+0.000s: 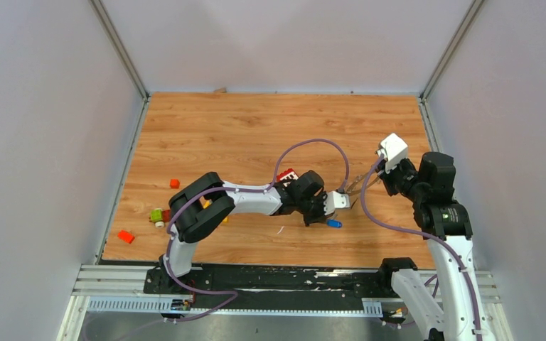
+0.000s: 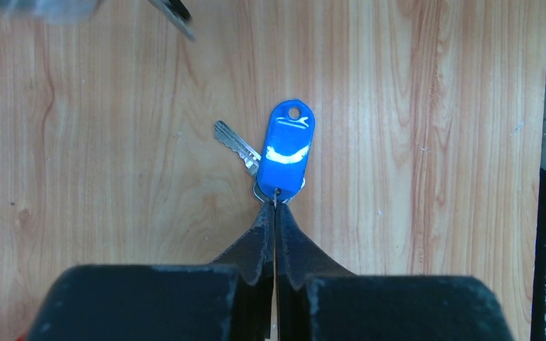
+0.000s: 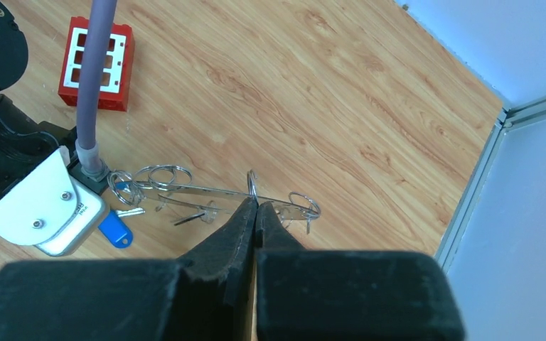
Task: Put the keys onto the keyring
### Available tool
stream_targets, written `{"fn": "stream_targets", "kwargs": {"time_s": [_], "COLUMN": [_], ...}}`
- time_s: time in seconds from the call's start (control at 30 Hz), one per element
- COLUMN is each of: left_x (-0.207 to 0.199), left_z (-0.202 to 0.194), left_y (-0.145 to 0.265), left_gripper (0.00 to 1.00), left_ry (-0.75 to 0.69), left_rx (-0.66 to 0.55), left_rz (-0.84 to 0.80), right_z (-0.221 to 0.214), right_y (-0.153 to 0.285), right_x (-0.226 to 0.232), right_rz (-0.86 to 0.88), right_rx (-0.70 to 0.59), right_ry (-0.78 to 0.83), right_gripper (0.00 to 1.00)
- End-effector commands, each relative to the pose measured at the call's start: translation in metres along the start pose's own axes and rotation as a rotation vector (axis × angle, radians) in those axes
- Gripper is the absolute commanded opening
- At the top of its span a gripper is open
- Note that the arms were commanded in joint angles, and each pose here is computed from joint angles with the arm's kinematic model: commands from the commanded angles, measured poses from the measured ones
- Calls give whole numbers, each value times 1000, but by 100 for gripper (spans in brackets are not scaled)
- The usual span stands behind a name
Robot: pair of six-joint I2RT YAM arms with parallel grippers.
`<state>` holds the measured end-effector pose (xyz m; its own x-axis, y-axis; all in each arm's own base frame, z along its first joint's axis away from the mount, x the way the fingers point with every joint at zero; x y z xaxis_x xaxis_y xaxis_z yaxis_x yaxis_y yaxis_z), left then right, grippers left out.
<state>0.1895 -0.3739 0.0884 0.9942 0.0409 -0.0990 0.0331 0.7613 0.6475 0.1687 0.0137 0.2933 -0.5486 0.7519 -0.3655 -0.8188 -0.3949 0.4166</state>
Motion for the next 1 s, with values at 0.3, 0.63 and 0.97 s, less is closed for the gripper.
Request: {"fn": "stream_targets", "kwargs": {"time_s": [0.3,0.63,0.97], "left_x": [-9,-28,-47], "left_z": [28,47,60], "left_y": [70,189,256], "left_gripper": [0,0,0], "left_ry": [-133,-382,-718], "left_rx": [-72,-161,-210], "left_rz": [-5,149,253], "right_z": [14,25,54], "right_y": [-4,-25,-58], "right_x": [4,39,105], "right_rz": [146,532,924], "right_rx": [-107,-306,-474], "right_ry": [60,218,439], "right_gripper": [0,0,0]}}
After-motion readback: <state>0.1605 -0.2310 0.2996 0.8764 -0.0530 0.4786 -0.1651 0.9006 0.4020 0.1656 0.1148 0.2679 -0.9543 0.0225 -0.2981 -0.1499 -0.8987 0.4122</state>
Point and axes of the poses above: each gripper's point midway between its finger pads, its own y axis back along the fingers, its own x axis along the line the jaws close on, z = x × y, the point moved 10 cm from there along y, back along the fingers, and after that the axes turned 4 degrees about y, right-handed, at the moved point
